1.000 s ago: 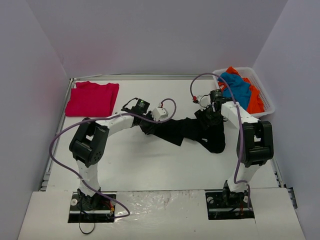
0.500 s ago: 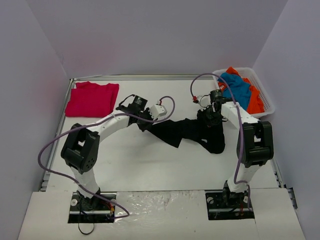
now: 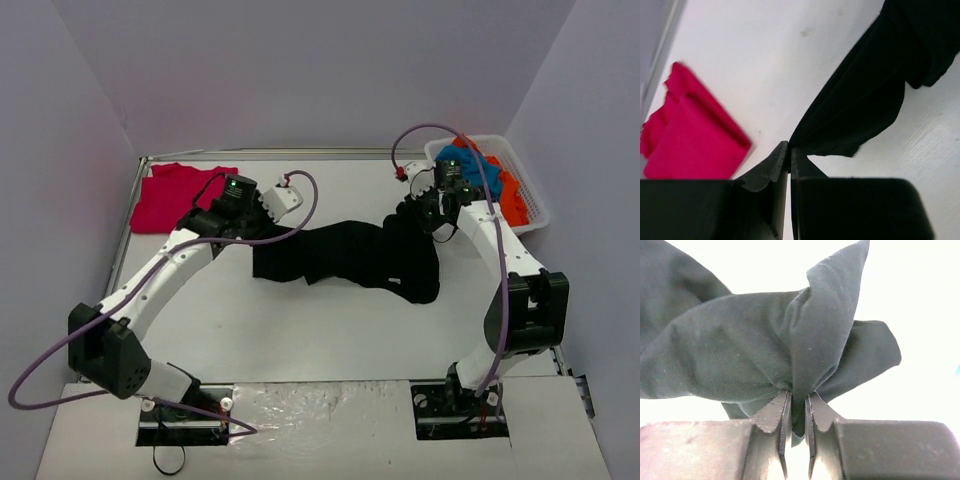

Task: Fold and stack the t-shirts
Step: Flatten out the tshirt

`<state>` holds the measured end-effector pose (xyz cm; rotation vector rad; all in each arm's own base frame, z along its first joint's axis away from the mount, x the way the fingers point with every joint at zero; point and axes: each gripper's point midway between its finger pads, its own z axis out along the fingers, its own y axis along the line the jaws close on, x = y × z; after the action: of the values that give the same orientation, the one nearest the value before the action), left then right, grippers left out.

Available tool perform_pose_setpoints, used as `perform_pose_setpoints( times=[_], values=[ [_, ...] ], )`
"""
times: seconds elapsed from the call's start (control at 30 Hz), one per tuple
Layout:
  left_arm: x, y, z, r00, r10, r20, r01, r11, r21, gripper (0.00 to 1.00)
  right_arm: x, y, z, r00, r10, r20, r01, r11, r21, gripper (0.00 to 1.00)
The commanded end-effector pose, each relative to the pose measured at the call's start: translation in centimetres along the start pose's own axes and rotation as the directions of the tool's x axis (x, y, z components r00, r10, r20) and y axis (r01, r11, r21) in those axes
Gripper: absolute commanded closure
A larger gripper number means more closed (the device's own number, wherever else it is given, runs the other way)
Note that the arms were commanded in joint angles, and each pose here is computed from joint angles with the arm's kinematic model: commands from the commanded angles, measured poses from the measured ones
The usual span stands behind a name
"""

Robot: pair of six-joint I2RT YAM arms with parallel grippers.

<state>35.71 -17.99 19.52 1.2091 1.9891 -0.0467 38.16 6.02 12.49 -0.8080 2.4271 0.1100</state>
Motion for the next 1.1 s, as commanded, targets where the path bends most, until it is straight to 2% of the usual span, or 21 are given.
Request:
perform_pose_setpoints(
  times=[0.0, 0.17, 0.33, 0.63, 0.8, 0.83, 0.9, 0.93, 1.03, 1.07],
  values=[
    [-0.3, 4.8, -5.7, 1.000, 0.001, 0.000, -0.001, 0.981, -0.196, 0.98, -3.5, -2.6, -5.2, 0.994, -0.014, 0.108, -0.002, 0.990, 0.141, 1.00],
    [0.0, 7.3, -10.5, 0.999, -0.019, 0.033, 0.029, 0.942, -0.333, 0.97, -6.0, -4.2, -9.5, 0.978, -0.038, 0.203, -0.012, 0.971, 0.239, 1.00],
    [0.2, 7.7, -13.3, 0.999, -0.015, 0.049, 0.033, 0.922, -0.387, 0.98, -6.8, -4.7, -11.3, 0.970, -0.035, 0.241, -0.033, 0.962, 0.270, 1.00],
    [0.0, 6.7, -15.9, 0.997, -0.002, 0.082, 0.031, 0.934, -0.357, 0.98, -9.3, -3.4, -14.8, 0.929, -0.079, 0.362, -0.013, 0.970, 0.243, 1.00],
    [0.0, 3.1, -15.8, 0.992, 0.030, 0.123, -0.008, 0.983, -0.181, 0.98, -8.5, -3.1, -13.0, 0.943, -0.070, 0.327, -0.001, 0.977, 0.212, 1.00],
    [-0.5, 1.8, -15.8, 0.986, 0.052, 0.157, -0.034, 0.992, -0.119, 0.98, -8.1, -3.2, -11.9, 0.951, -0.060, 0.303, -0.002, 0.980, 0.198, 1.00],
    [0.0, -0.3, -16.1, 0.986, 0.056, 0.155, -0.054, 0.998, -0.017, 0.98, -7.9, -3.4, -9.9, 0.962, -0.058, 0.266, 0.011, 0.985, 0.173, 1.00],
    [-0.6, -1.9, -16.2, 0.978, 0.073, 0.198, -0.087, 0.994, 0.063, 0.98, -8.0, -3.4, -9.4, 0.964, -0.059, 0.257, 0.017, 0.987, 0.163, 1.00],
    [0.4, -6.2, -16.8, 0.978, 0.060, 0.201, -0.115, 0.955, 0.275, 0.98, -8.9, -3.4, -7.0, 0.970, -0.058, 0.235, 0.034, 0.994, 0.106, 1.00],
    [0.4, -6.8, -16.9, 0.977, 0.060, 0.207, -0.122, 0.944, 0.305, 0.98, -9.3, -3.4, -6.4, 0.971, -0.056, 0.234, 0.037, 0.996, 0.087, 1.00]
  ],
)
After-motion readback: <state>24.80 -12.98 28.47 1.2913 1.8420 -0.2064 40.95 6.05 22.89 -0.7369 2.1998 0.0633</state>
